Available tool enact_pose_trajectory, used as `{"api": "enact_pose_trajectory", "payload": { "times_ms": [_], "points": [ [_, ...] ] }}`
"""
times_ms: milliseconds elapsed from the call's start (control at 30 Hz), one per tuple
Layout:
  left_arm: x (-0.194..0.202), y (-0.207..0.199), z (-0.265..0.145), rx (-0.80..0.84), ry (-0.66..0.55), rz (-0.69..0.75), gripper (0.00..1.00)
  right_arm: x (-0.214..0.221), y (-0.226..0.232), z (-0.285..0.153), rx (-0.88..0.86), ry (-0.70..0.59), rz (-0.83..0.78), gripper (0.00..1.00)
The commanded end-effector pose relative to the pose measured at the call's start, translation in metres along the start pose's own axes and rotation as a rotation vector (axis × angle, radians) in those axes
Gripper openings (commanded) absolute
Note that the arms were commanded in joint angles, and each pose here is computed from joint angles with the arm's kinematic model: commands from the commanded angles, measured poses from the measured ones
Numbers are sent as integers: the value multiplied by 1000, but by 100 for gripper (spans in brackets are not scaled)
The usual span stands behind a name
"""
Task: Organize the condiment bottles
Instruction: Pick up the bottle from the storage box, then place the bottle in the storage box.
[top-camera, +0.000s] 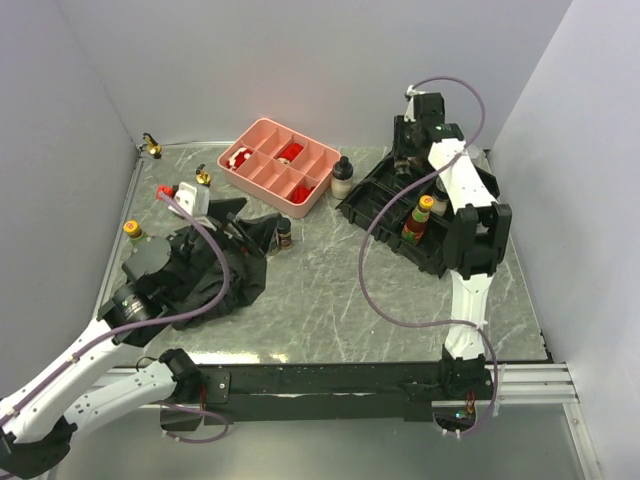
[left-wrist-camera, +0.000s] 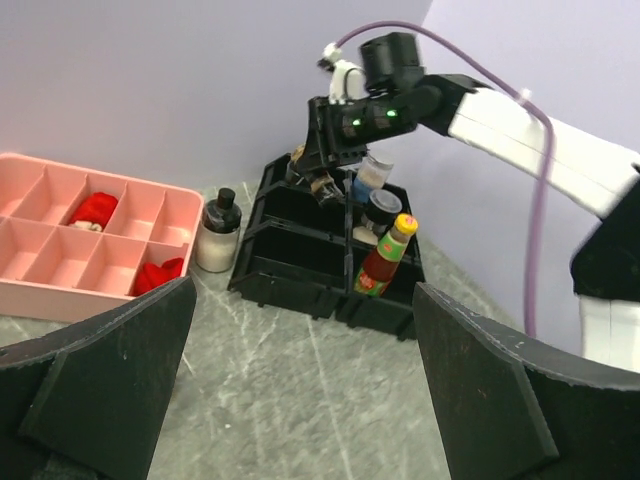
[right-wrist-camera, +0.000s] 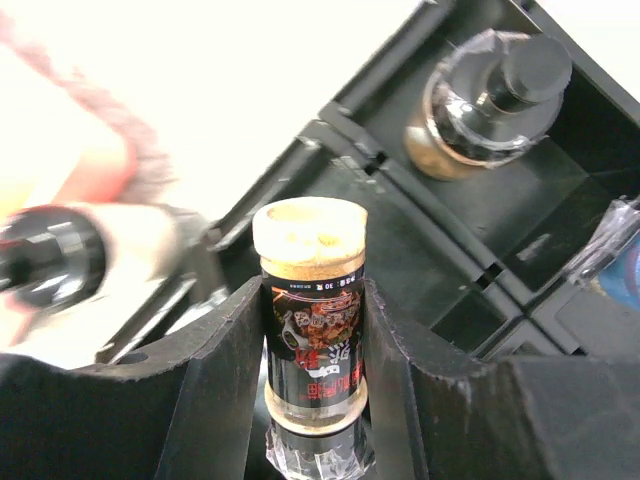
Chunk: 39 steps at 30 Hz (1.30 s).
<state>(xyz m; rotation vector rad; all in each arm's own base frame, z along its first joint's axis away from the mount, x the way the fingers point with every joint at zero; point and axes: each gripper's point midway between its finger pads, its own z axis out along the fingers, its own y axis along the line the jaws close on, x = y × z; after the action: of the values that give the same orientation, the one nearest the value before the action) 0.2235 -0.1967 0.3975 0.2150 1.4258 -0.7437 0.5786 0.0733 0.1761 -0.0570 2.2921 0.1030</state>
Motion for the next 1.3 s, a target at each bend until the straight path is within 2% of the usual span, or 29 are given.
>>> {"api": "enact_pose_trajectory", "payload": {
  "times_ms": [0,67,233,300,400,467,567,733,867,1267],
  "points": [
    [-18,4,9,-91,-16,-144,96,-40,36,-69,-175,-121,57,2],
    [-15,8,21,-144,12,-186,97,-46,52,-99,-245,-158,46,1],
    [-1,6,57,-167,128,-311,99,-22,95,-140,-413,-159,8,1],
    [0,-2,68,-104,173,-370,99,-11,122,-163,-507,-173,-21,0],
    [-4,10,90,-85,204,-419,98,5,160,-199,-691,-188,-57,0],
    [-2,19,107,-88,233,-426,97,15,191,-230,-805,-198,-87,0],
    [9,12,127,-4,315,-422,96,31,226,-259,-927,-199,-137,0],
    [25,8,138,33,375,-453,98,45,252,-282,-1006,-210,-154,0],
    [41,17,135,-19,407,-480,99,42,258,-293,-1033,-248,-139,0],
    [70,19,133,-15,484,-546,91,38,262,-298,-1065,-259,-128,0]
  ]
}}
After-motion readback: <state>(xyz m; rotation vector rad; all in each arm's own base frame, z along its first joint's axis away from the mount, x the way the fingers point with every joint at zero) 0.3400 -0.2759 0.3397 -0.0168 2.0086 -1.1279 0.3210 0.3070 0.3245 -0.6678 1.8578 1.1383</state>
